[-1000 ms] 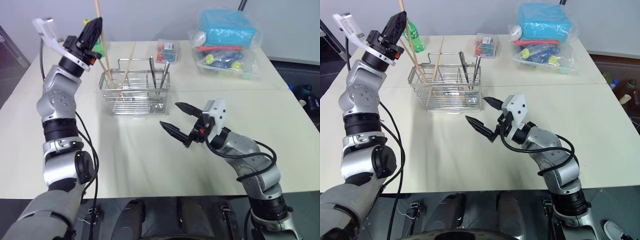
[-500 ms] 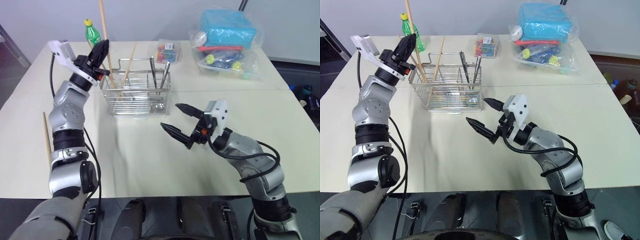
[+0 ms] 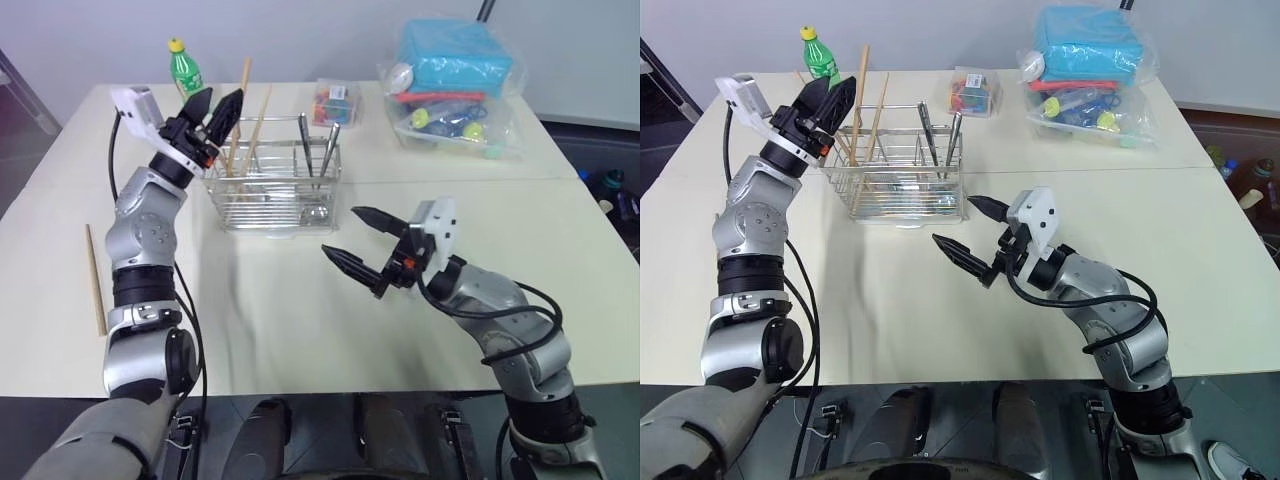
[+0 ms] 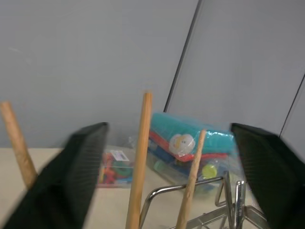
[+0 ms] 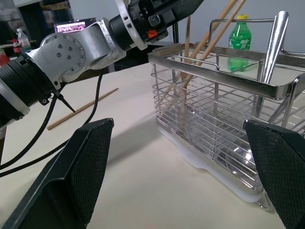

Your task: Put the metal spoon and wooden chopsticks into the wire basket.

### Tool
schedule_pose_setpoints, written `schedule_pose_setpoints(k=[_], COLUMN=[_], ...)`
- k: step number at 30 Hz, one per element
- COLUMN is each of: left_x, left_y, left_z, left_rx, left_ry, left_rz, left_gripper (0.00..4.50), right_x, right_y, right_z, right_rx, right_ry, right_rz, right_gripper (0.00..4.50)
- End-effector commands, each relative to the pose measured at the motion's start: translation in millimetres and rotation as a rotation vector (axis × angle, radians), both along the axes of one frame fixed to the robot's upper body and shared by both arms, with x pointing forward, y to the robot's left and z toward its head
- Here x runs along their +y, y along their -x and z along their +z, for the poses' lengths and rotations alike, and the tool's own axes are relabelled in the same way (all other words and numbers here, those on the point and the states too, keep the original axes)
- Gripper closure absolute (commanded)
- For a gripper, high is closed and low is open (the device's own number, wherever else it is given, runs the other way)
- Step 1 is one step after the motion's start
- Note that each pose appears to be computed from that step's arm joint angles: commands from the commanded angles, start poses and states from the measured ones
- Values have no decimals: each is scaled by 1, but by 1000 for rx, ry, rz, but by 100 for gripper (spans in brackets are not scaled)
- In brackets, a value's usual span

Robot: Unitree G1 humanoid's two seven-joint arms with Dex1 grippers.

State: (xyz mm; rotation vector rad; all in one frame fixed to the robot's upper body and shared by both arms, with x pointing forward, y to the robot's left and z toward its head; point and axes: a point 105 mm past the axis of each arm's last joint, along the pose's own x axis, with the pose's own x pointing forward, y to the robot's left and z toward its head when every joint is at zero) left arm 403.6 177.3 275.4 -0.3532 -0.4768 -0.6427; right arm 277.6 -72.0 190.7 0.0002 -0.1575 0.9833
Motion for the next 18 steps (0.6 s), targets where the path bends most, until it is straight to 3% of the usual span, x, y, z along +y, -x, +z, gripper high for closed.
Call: schedule_pose_setpoints(k=[1,7,11,13,18], left_x=[2,22,57,74,137], left_y=[16,35,34,33,32], left_z=[38,96,115,113,66], left_rx=[-110,-207,-190,-152,95], left_ry=[17,101,55,-7,-144], left_rz=[-15,48,298,415,759], left_gripper=[7,7,7,7,7], right_x=[-1,-1,0,1,5], right_y=[5,4,5,7,15], right_z=[17,16,16,16,12], right_rx=[-67,-68,-73,-75,-85], right_ry=[-6,10,24,36,95], right_rz=[16,39,74,100,201], right_gripper=[0,0,0,0,0])
